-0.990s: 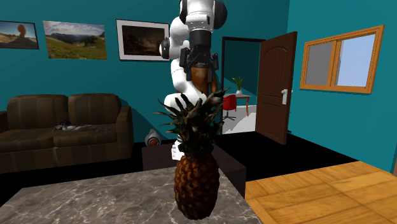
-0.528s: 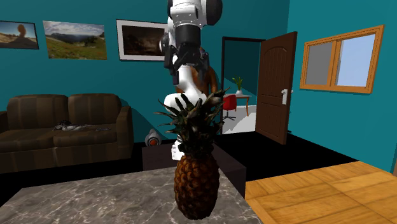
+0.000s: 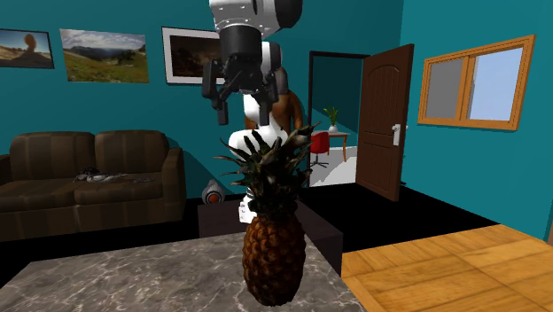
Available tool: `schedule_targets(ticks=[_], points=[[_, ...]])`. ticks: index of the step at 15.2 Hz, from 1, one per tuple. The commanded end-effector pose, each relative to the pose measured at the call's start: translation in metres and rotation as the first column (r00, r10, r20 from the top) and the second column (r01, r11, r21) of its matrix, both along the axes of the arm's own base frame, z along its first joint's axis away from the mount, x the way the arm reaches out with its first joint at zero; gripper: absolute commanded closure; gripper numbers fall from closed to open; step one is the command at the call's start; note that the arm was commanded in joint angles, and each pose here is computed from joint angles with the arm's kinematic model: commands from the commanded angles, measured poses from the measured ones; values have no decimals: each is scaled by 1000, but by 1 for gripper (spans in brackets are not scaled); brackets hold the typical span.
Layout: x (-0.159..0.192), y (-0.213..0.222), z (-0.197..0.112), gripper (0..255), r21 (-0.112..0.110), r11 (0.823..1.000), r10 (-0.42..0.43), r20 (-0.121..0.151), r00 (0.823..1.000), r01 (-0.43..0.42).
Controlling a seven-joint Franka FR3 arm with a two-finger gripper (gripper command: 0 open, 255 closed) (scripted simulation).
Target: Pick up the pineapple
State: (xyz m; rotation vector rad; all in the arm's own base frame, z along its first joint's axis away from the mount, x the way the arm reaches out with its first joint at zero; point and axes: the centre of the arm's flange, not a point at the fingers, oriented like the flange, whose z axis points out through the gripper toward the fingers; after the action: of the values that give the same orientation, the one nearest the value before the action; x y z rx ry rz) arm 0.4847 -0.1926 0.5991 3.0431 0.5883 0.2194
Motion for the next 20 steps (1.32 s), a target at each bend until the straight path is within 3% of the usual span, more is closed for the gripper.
schedule_targets(ticks=[1, 8, 9, 20], points=[[4, -2, -8, 0, 0, 1000, 4, 2, 1000, -4], [4, -2, -37, 0, 0, 1000, 4, 2, 1000, -4], [4, -2, -37, 255, 0, 1000, 4, 2, 1000, -4], [4, -2, -27, 255, 0, 1000, 4, 2, 1000, -4]])
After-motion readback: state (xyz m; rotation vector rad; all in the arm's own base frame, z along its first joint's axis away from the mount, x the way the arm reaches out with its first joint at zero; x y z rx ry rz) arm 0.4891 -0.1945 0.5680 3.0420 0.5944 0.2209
